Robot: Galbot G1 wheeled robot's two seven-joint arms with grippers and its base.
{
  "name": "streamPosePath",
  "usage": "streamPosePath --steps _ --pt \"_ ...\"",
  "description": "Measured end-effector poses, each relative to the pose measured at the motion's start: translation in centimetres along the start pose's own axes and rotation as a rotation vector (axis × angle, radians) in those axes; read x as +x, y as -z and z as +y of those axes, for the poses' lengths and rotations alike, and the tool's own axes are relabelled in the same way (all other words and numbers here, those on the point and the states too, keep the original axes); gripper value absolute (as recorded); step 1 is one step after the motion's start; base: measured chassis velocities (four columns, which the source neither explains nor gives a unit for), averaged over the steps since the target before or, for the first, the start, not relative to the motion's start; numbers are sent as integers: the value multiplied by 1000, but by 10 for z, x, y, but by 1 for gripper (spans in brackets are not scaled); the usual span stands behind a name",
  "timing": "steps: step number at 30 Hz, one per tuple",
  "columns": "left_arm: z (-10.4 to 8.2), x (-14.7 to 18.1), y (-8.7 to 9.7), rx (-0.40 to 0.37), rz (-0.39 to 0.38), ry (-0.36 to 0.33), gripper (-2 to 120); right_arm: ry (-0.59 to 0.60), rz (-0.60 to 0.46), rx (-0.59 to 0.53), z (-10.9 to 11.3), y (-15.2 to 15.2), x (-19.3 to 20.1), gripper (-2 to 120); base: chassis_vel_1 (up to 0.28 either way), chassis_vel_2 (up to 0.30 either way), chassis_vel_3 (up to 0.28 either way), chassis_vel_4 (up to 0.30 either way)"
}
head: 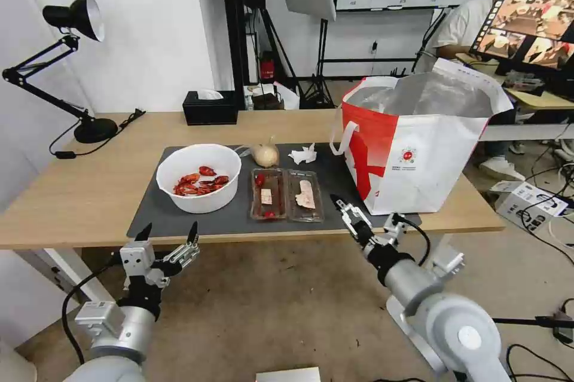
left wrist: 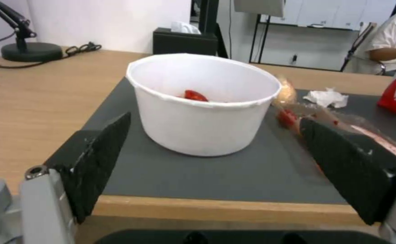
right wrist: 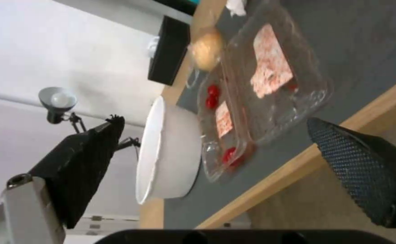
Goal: Pick up the trash from the table and place it into the takeout bag.
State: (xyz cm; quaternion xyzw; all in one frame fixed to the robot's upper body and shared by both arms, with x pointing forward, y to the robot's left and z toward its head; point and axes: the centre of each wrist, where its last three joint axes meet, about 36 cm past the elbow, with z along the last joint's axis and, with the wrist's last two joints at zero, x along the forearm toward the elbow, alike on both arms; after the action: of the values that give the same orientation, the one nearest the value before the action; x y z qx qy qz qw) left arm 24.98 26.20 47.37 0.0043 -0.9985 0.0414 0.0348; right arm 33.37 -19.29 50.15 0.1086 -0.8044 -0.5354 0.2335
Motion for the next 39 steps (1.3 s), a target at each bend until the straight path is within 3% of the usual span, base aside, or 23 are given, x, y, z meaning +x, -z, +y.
streamPosePath --steps 6,21,39 --pt "7 -1 8 11 -10 13 100 -42 39 -42 2 -8 -26 100 0 0 0 0" --pt "10 2 5 16 5 23 100 -130 48 -88 10 -22 -76 100 0 0 0 0" --pt "13 -1 1 18 17 21 100 -167 53 -100 17 -30 -99 100 0 0 0 0"
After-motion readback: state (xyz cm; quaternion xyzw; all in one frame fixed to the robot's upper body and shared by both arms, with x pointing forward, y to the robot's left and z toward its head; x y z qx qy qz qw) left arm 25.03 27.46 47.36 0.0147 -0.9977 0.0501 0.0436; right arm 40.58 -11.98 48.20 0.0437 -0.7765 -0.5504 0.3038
